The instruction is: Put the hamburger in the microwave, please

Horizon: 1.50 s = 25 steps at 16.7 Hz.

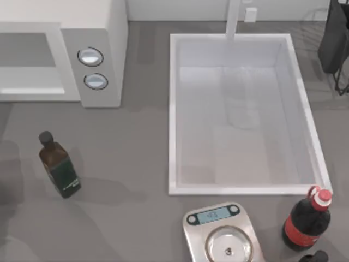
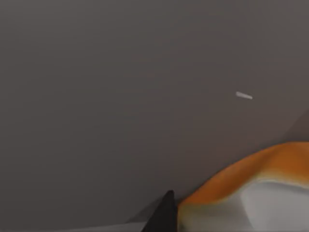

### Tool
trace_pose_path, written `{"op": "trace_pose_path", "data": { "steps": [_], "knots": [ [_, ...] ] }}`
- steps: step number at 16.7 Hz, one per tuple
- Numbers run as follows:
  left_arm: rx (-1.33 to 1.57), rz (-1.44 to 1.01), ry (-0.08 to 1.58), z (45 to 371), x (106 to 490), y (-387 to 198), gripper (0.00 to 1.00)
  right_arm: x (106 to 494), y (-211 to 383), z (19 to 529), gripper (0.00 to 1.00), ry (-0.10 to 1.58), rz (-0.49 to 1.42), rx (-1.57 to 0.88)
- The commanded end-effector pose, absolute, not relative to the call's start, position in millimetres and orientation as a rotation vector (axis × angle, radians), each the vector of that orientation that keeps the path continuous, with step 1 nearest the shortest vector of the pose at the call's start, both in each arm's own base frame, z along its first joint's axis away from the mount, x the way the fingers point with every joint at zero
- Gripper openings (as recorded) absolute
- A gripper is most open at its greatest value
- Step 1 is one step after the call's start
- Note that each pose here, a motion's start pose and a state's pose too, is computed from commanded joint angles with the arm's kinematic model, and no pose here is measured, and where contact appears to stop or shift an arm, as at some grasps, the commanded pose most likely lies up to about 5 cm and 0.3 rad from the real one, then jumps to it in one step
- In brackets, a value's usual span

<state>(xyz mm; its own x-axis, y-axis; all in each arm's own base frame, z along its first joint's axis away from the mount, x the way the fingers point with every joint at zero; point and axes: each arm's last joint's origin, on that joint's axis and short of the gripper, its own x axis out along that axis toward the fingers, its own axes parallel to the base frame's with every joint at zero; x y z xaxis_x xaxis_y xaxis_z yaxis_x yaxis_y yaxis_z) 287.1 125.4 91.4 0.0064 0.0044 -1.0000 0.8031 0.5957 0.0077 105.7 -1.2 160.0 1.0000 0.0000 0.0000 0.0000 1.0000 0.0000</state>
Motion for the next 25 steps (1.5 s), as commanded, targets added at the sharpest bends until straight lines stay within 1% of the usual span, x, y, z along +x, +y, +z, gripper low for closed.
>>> {"op": "trace_pose_path", "data": {
  "steps": [1, 8, 9, 12, 18, 21, 22, 25],
  "knots": [
    [0.733, -0.722, 1.442, 91.4, 287.1, 125.4, 0.00, 105.7, -1.2, 160.0, 1.00, 0.000, 0.000, 0.000],
    [0.733, -0.722, 1.442, 91.4, 287.1, 125.4, 0.00, 105.7, -1.2, 160.0, 1.00, 0.000, 0.000, 0.000],
    [0.721, -0.730, 1.435, 113.6, 285.9, 117.2, 0.00, 105.7, -1.2, 160.0, 1.00, 0.000, 0.000, 0.000],
    [0.728, -0.721, 1.424, 126.3, 289.6, 119.4, 0.00, 105.7, -1.2, 160.0, 1.00, 0.000, 0.000, 0.000],
    [0.713, -0.747, 1.454, 179.3, 288.7, 119.1, 0.00, 105.7, -1.2, 160.0, 1.00, 0.000, 0.000, 0.000],
    [0.719, -0.736, 1.442, 208.0, 286.5, 117.6, 0.00, 105.7, -1.2, 160.0, 1.00, 0.000, 0.000, 0.000],
    [0.721, -0.730, 1.436, 212.9, 286.0, 117.2, 0.00, 105.7, -1.2, 160.0, 1.00, 0.000, 0.000, 0.000],
    [0.721, -0.730, 1.435, 213.6, 285.9, 117.2, 0.00, 105.7, -1.2, 160.0, 1.00, 0.000, 0.000, 0.000]
  ]
}}
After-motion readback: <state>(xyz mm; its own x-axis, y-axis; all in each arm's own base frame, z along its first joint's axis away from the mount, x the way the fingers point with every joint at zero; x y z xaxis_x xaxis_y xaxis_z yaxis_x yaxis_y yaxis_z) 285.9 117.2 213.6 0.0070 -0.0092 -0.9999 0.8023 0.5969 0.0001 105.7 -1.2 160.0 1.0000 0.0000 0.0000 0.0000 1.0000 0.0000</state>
